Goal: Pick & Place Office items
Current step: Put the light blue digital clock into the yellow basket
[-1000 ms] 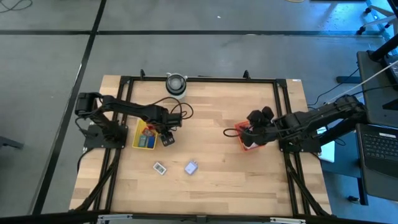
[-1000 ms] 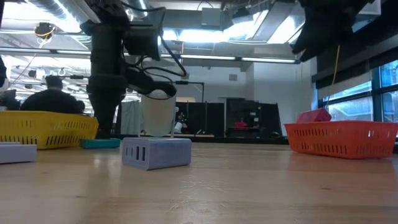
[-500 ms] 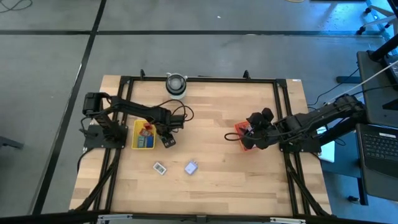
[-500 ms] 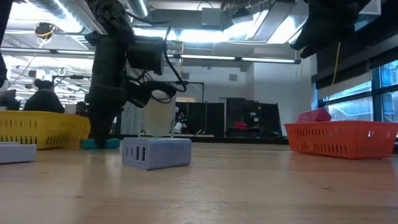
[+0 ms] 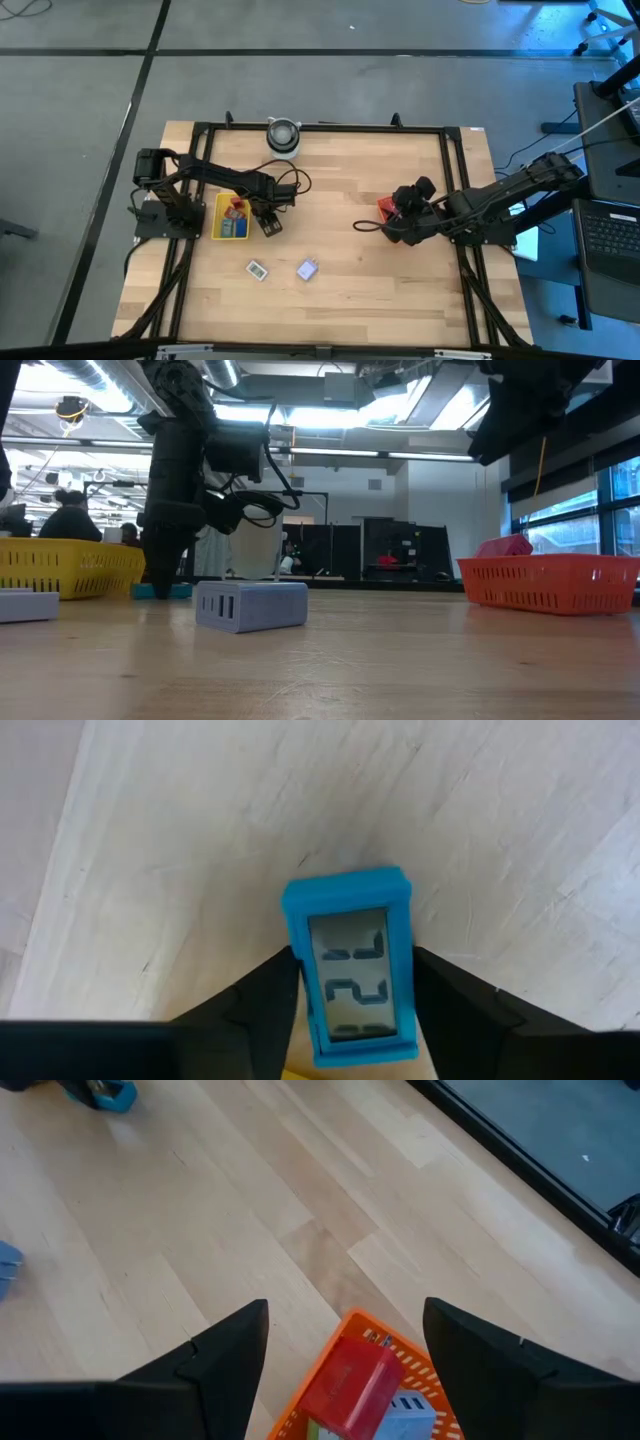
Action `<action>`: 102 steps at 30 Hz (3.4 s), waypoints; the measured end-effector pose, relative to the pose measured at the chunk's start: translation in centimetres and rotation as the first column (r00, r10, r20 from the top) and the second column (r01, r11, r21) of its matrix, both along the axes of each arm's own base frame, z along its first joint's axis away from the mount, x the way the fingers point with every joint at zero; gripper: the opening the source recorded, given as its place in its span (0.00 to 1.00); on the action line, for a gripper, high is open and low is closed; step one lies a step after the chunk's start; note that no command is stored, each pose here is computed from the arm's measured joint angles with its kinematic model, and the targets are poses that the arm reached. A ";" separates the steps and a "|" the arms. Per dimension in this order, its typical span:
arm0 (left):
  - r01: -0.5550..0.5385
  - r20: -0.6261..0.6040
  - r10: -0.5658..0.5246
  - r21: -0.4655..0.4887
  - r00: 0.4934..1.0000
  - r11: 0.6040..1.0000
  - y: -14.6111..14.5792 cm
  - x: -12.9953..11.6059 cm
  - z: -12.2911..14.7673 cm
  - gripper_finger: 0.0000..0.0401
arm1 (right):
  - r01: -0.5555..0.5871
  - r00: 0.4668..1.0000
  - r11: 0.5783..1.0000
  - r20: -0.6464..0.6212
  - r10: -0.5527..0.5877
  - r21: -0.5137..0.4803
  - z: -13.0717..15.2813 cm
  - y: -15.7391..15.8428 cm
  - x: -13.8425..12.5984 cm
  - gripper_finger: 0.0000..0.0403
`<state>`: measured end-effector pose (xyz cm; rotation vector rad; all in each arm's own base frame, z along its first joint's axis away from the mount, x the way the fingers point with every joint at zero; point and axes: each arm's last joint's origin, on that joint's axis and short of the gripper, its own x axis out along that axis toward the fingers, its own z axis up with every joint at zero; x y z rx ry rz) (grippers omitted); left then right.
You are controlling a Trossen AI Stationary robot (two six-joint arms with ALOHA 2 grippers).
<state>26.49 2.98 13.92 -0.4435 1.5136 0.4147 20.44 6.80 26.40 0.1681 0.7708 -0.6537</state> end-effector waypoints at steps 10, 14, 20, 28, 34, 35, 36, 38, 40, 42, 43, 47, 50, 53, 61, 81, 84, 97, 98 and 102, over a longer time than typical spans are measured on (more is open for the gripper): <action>0.012 0.005 -0.012 -0.006 1.000 1.000 0.0 -0.1 0.2 0.37 | 0.000 1.000 1.000 0.000 0.000 0.000 -0.1 0.1 0.2 0.67; 0.013 0.021 -0.013 -0.013 1.000 1.000 -0.1 -0.1 0.5 0.37 | 0.000 1.000 1.000 0.005 0.000 0.003 -0.1 0.1 0.2 0.67; 0.027 0.075 -0.027 -0.001 0.997 1.000 0.0 0.9 1.8 0.36 | -0.005 1.000 1.000 0.008 0.005 0.001 -0.1 0.1 0.3 0.67; 0.069 0.191 -0.082 0.074 0.978 0.995 0.9 3.0 5.5 0.35 | -0.027 1.000 1.000 0.001 0.027 0.010 -0.1 0.2 0.3 0.67; -0.006 0.389 -0.110 0.285 0.914 0.958 1.5 1.3 11.7 0.35 | -0.026 1.000 1.000 0.001 0.026 0.012 -0.1 0.2 0.3 0.67; -0.048 0.437 -0.101 0.316 0.894 0.948 1.4 0.5 13.0 0.35 | -0.027 1.000 1.000 0.001 0.027 0.012 -0.1 0.2 0.3 0.67; -0.088 0.481 -0.091 0.337 0.872 0.938 1.3 -0.5 14.2 0.35 | -0.027 1.000 1.000 0.001 0.027 0.014 -0.1 0.2 0.3 0.67; -0.175 0.591 -0.074 0.353 0.803 0.919 0.8 -2.8 16.3 0.35 | -0.028 1.000 1.000 0.000 0.028 0.014 -0.1 0.2 0.3 0.67; -0.235 0.691 -0.053 0.316 0.721 0.919 0.2 -5.2 17.8 0.35 | -0.033 0.999 0.999 -0.002 0.033 0.010 -0.1 0.2 0.3 0.67; -0.275 0.747 -0.015 0.263 0.665 0.925 -0.5 -7.6 18.1 0.35 | -0.033 0.999 0.999 0.002 0.033 0.012 -0.1 0.2 0.4 0.67; -0.301 0.763 0.020 0.230 0.646 0.925 -0.9 -8.7 17.8 0.35 | -0.033 0.999 0.999 0.003 0.033 0.012 0.0 0.2 0.4 0.67; -0.327 0.785 0.125 0.103 0.607 0.940 -2.4 -11.5 15.4 0.35 | -0.036 0.999 0.999 0.004 0.036 0.020 0.0 0.2 0.4 0.67; -0.319 0.771 0.150 0.073 0.619 0.945 -3.5 -12.6 13.3 0.35 | -0.036 0.999 0.999 0.008 0.036 0.029 0.0 0.3 0.4 0.67; -0.289 0.767 0.131 0.073 0.628 0.955 -4.5 -13.3 12.1 0.35 | -0.032 0.999 0.999 0.021 0.031 0.038 0.0 0.3 0.5 0.67; -0.298 0.640 0.181 0.079 0.747 0.951 -5.9 -15.1 10.5 0.35 | -0.038 0.997 0.997 0.068 0.034 0.064 0.2 0.5 0.9 0.67; -0.317 0.288 0.258 0.180 0.922 0.931 -6.7 -12.7 6.7 0.35 | -0.064 0.995 0.994 0.080 0.058 0.085 0.3 0.7 1.1 0.67; -0.316 0.267 0.262 0.184 0.927 0.931 -6.8 -12.5 6.4 0.35 | -0.065 0.995 0.994 0.081 0.058 0.085 0.3 0.7 1.1 0.67; -0.258 0.142 0.230 0.225 0.963 0.940 -7.3 -11.5 4.8 0.35 | -0.071 0.995 0.993 0.079 0.064 0.090 0.3 0.7 1.1 0.67; -0.255 0.134 0.229 0.228 0.964 0.940 -7.3 -11.4 4.7 0.35 | -0.071 0.995 0.993 0.079 0.064 0.089 0.3 0.7 1.1 0.67; -0.240 0.107 0.220 0.238 0.970 0.941 -7.4 -11.2 4.3 0.35 | -0.071 0.995 0.993 0.081 0.064 0.090 0.3 0.7 1.2 0.67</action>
